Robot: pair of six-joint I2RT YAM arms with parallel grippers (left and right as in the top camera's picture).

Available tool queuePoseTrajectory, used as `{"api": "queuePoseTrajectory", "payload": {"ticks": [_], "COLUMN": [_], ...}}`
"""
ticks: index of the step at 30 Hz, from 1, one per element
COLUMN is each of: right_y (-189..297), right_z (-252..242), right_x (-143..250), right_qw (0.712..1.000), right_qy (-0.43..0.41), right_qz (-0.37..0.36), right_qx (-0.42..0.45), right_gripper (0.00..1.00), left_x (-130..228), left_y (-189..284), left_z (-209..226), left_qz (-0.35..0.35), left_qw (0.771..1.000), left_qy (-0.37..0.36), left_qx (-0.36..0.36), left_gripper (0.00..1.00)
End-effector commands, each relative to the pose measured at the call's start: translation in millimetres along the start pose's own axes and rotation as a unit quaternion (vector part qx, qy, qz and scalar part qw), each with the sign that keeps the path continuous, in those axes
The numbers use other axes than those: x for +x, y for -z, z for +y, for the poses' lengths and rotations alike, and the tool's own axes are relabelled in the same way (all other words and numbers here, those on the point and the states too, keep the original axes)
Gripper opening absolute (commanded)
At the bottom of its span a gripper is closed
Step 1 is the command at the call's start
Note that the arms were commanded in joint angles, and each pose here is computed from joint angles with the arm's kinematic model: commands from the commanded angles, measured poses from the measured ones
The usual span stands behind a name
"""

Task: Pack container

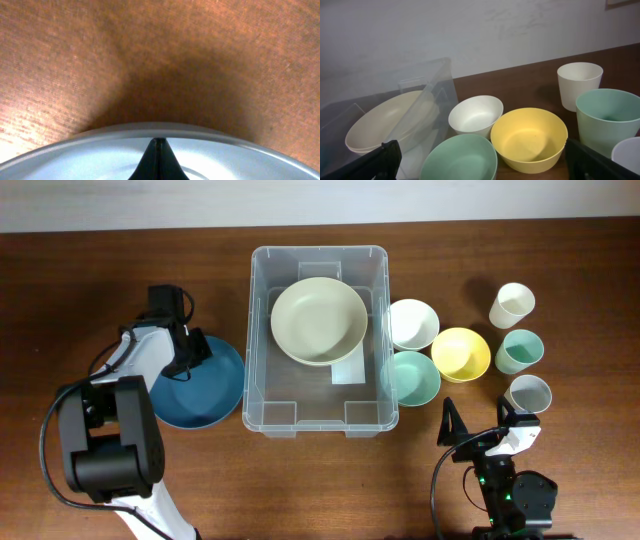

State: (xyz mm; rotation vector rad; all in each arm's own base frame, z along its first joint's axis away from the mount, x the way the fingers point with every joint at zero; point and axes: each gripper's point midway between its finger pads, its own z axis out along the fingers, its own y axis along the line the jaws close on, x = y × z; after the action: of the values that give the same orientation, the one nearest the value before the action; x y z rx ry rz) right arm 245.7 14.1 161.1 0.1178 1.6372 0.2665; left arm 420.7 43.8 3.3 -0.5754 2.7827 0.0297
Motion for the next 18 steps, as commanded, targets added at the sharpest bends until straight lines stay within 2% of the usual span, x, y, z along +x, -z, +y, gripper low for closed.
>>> {"api": "queuePoseTrajectory", "payload": {"ticks": [1,6,12,18], "right_y": [-0.2,-0.2,-0.2,-0.2], "right_z": [0.4,0.4,0.4,0.4], "right_x": [3.2,3.2,3.2,3.2], "right_qw": [1.0,1.0,1.0,1.0], "right_qy": [-0.004,-0.004,-0.004,-0.004], "right_qz": [0.003,0.003,0.003,0.003], "right_qx": [-0.001,-0.001,-0.001,-0.001], "right_gripper": [0.99,0.98,0.99,0.99], "left_x": [-20.7,-70.1,-115.2,-120.5], "left_y": [-3.7,10.9,25.8,42.8], "left_z": [-1.8,8.5,-5.4,-6.8], "left_qz": [-0.026,-0.12,-0.214,-0.218], "left_qw": [1.0,0.991,0.976,0.975], "left_qy": [0.003,0.008,-0.035,-0.035], "left_qx": [-0.006,-0.051,-0.032,-0.029], "left_gripper": [0.01,0.01,0.01,0.01]}}
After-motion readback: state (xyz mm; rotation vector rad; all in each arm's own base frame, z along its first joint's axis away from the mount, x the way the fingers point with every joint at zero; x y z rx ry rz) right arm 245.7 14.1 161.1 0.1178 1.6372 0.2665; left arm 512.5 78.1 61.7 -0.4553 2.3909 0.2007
